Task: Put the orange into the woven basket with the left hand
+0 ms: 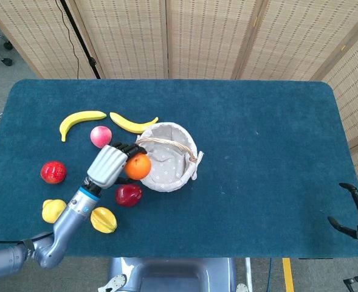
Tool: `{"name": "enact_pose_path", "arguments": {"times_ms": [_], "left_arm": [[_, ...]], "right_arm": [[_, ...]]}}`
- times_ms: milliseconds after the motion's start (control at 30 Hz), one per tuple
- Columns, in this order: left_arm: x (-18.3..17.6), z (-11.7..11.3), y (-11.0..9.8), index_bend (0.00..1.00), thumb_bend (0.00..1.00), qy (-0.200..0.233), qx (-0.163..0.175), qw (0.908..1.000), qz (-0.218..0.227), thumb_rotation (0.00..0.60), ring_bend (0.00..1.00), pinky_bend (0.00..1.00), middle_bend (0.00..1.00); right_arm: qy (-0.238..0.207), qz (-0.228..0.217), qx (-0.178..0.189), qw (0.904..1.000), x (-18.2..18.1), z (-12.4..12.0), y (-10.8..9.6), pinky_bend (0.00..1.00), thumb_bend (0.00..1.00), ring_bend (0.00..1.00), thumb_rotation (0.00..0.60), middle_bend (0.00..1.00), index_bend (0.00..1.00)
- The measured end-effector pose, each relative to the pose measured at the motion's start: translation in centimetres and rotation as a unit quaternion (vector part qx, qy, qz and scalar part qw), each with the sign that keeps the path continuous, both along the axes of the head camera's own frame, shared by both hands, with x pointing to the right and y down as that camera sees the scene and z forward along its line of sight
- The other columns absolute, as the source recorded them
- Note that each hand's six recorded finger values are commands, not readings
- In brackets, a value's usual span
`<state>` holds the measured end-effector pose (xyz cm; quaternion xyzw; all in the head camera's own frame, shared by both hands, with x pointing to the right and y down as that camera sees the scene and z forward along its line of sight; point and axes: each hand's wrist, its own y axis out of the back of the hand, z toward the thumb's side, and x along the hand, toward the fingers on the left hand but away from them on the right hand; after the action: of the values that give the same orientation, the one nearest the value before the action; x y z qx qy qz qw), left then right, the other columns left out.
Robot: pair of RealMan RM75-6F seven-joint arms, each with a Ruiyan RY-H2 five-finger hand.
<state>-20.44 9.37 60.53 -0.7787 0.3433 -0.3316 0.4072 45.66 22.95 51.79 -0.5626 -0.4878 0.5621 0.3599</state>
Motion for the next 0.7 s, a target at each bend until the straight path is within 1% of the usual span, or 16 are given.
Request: {"name": "enact_pose_path", "arguments": {"times_ms": [100, 133, 167, 200, 233, 300, 367, 400, 500, 600, 700], "left_arm": [[1.0, 0.5, 0.2, 0.67, 0.30, -0.001, -0.003, 0.9999, 0.010, 0.600, 0.48, 0.48, 0.50], [1.2, 0.7, 0.1, 0.65, 0.30, -0.005, -0.002, 0.9999, 0.013, 0.600, 0.46, 0.46, 0.49], [1.4, 0.9, 0.1, 0.60, 0.30, -0.010, 0.000, 0.9998, 0.017, 0.600, 0.43, 0.42, 0.45], [1.6, 1.2, 0.1, 0.54, 0.29, -0.018, 0.002, 0.9996, 0.022, 0.600, 0.38, 0.37, 0.39], [1.7, 1.5, 0.1, 0.44, 0.27, -0.024, 0.001, 0.9994, 0.026, 0.600, 0.31, 0.29, 0.29], [1.9, 2.0, 0.3, 0.23, 0.23, -0.036, -0.009, 0.9987, 0.035, 0.600, 0.11, 0.12, 0.08], [1.9, 2.4, 0.4, 0.07, 0.18, -0.048, -0.019, 0.9978, 0.043, 0.600, 0.02, 0.03, 0.01], [1.9, 2.6, 0.4, 0.02, 0.15, -0.057, -0.023, 0.9970, 0.047, 0.600, 0.00, 0.01, 0.00], [1.9, 2.5, 0.5, 0.00, 0.11, -0.068, -0.026, 0.9958, 0.055, 0.600, 0.00, 0.00, 0.00], [1.8, 2.0, 0.5, 0.00, 0.07, -0.066, -0.026, 0.9959, 0.056, 0.600, 0.00, 0.00, 0.00], [1.4, 1.3, 0.6, 0.00, 0.06, -0.064, -0.022, 0.9962, 0.055, 0.600, 0.00, 0.00, 0.00]], "right_arm": [[0.000, -0.001, 0.000, 1.0000, -0.1, -0.1, 0.1, 0.00, 0.00, 0.00, 0.600, 0.00, 0.25], [-0.001, 0.000, 0.000, 1.0000, 0.0, -0.1, 0.1, 0.00, 0.00, 0.00, 0.600, 0.00, 0.25], [-0.002, 0.000, 0.000, 1.0000, 0.0, -0.1, 0.1, 0.00, 0.00, 0.00, 0.600, 0.00, 0.25], [-0.002, 0.001, 0.000, 1.0000, 0.0, -0.1, 0.1, 0.00, 0.00, 0.00, 0.600, 0.00, 0.25], [-0.003, 0.000, -0.001, 1.0000, 0.0, -0.1, 0.1, 0.00, 0.00, 0.00, 0.600, 0.00, 0.25], [-0.006, -0.001, -0.002, 1.0000, 0.0, 0.0, 0.1, 0.00, 0.00, 0.00, 0.600, 0.00, 0.25], [-0.006, -0.003, -0.004, 1.0000, -0.1, 0.0, 0.1, 0.00, 0.00, 0.00, 0.600, 0.00, 0.25], [-0.006, -0.003, -0.004, 1.0000, -0.1, 0.0, 0.1, 0.00, 0.00, 0.00, 0.600, 0.00, 0.25], [-0.007, -0.002, -0.004, 1.0000, -0.1, 0.0, 0.1, 0.00, 0.00, 0.00, 0.600, 0.00, 0.25], [-0.007, -0.003, -0.006, 1.0000, -0.1, 0.1, 0.1, 0.00, 0.00, 0.00, 0.600, 0.00, 0.26], [-0.007, -0.004, -0.007, 0.9999, -0.1, 0.2, 0.1, 0.00, 0.00, 0.00, 0.600, 0.00, 0.26]]}}
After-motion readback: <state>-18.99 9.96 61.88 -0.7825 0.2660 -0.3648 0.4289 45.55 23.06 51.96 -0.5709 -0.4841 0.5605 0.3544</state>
